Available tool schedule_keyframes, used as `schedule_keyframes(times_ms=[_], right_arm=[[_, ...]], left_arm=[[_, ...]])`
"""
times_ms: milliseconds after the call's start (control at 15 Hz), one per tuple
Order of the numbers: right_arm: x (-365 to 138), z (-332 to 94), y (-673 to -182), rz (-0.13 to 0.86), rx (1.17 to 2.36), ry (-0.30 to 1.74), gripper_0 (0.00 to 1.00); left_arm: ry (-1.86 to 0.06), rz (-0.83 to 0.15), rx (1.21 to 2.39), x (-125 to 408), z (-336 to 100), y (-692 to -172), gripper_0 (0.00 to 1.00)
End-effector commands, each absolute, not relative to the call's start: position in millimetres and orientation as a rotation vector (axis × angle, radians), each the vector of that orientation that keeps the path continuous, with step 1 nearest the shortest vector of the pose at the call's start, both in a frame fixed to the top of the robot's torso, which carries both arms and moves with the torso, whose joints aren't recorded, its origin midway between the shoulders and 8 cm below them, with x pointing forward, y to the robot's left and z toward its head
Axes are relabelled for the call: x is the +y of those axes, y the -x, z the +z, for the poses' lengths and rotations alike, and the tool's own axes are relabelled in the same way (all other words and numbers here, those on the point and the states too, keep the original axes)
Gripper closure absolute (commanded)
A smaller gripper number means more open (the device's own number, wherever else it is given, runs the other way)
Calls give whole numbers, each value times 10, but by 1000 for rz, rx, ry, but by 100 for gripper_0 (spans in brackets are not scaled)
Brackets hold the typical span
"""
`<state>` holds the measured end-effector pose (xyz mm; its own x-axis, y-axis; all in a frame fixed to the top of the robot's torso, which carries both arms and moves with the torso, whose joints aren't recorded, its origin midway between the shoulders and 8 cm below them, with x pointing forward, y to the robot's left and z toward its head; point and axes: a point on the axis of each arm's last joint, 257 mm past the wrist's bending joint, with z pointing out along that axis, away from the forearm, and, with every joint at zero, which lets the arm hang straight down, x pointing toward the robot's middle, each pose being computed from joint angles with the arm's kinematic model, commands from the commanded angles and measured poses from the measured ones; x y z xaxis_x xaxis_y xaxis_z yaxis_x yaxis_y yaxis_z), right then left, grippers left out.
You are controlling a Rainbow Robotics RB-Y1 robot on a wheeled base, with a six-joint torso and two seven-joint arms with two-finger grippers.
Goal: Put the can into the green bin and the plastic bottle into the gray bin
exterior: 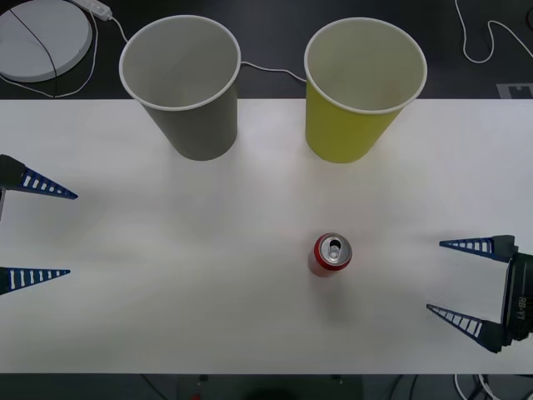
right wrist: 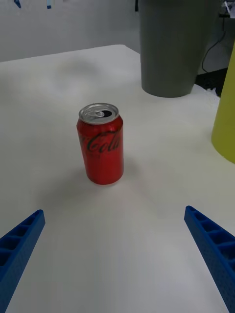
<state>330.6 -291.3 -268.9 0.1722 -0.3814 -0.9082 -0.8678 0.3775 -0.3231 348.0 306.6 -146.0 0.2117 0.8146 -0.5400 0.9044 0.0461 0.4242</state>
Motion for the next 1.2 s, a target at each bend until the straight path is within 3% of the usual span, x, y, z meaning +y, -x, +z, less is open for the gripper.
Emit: schedule_keyframes(times_ms=[67, 533, 1200], right_arm=[[-2761, -2792, -3312, 543, 1421, 1185, 0], [-2359, -3039, -3369, 596, 1416, 1087, 0], [-1844, -3173, -3611, 512, 1346, 1096, 0]], left_arm=[[-1770, -159, 1607, 3066, -1460, -3480, 0], [-1770, -159, 1607, 3066, -1460, -3480, 0], [-1770, -159, 1607, 3066, -1460, -3480, 0]])
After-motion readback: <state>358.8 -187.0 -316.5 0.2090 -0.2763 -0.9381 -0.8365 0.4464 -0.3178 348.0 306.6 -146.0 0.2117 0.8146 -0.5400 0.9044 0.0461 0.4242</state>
